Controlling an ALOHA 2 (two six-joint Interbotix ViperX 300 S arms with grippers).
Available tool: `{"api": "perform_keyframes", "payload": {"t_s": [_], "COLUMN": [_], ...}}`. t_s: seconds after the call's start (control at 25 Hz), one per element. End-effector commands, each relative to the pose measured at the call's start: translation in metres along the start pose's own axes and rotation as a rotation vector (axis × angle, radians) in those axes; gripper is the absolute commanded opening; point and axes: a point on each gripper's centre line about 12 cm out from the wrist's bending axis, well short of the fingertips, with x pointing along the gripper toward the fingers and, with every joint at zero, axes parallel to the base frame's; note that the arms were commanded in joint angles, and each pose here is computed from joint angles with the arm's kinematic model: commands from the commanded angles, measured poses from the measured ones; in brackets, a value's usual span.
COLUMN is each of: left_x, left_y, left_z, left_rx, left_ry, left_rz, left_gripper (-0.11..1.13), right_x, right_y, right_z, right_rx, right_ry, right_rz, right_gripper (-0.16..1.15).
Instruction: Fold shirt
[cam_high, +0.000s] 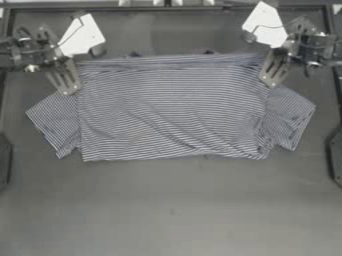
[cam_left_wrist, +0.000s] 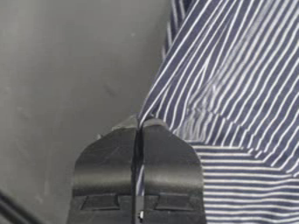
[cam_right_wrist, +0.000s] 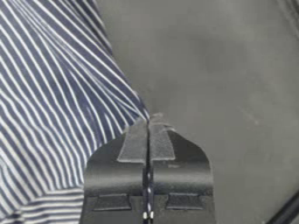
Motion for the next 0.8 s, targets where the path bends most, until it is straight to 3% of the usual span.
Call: {"api": "perform_keyframes", "payload": {"t_s": [0.04, 0.24, 0.32, 0.44, 0.52, 0.64, 0.72, 0.8], "left_x": [-0.001, 0.009, 0.01, 0.007, 0.005, 0.002, 0.001, -0.002], "left_y": [0.005, 0.001, 0.001, 0.002, 0.003, 0.005, 0.005, 0.005], "left_z": [0.005, 0.003, 0.005, 0.009, 0.013, 0.017, 0.019, 0.021], "left_rx": [-0.005, 0.015, 0.008, -0.007, -0.034, -0.05, -0.062, -0.084], "left_ry": [-0.01, 0.023, 0.025, 0.022, 0.022, 0.022, 0.019, 0.01], "left_rz": [0.006, 0.003, 0.003, 0.004, 0.003, 0.005, 0.001, -0.008], "left_gripper": [0.05, 0.06, 0.12, 0.35, 0.59, 0.84, 0.92, 0.93], "right_x": [0.004, 0.014, 0.013, 0.013, 0.012, 0.01, 0.008, 0.007], "right_y": [-0.004, 0.0, 0.0, 0.0, -0.001, 0.0, 0.0, 0.0], "right_z": [0.001, 0.0, 0.002, 0.004, 0.007, 0.012, 0.016, 0.017], "right_rx": [0.001, 0.002, 0.004, 0.008, 0.02, 0.038, 0.05, 0.064], "right_ry": [0.005, 0.026, 0.014, 0.008, 0.001, -0.017, -0.024, -0.024], "right_rz": [-0.008, 0.002, 0.004, 0.007, 0.008, 0.019, 0.026, 0.029], "right_gripper": [0.08, 0.08, 0.11, 0.26, 0.43, 0.69, 0.79, 0.82]}}
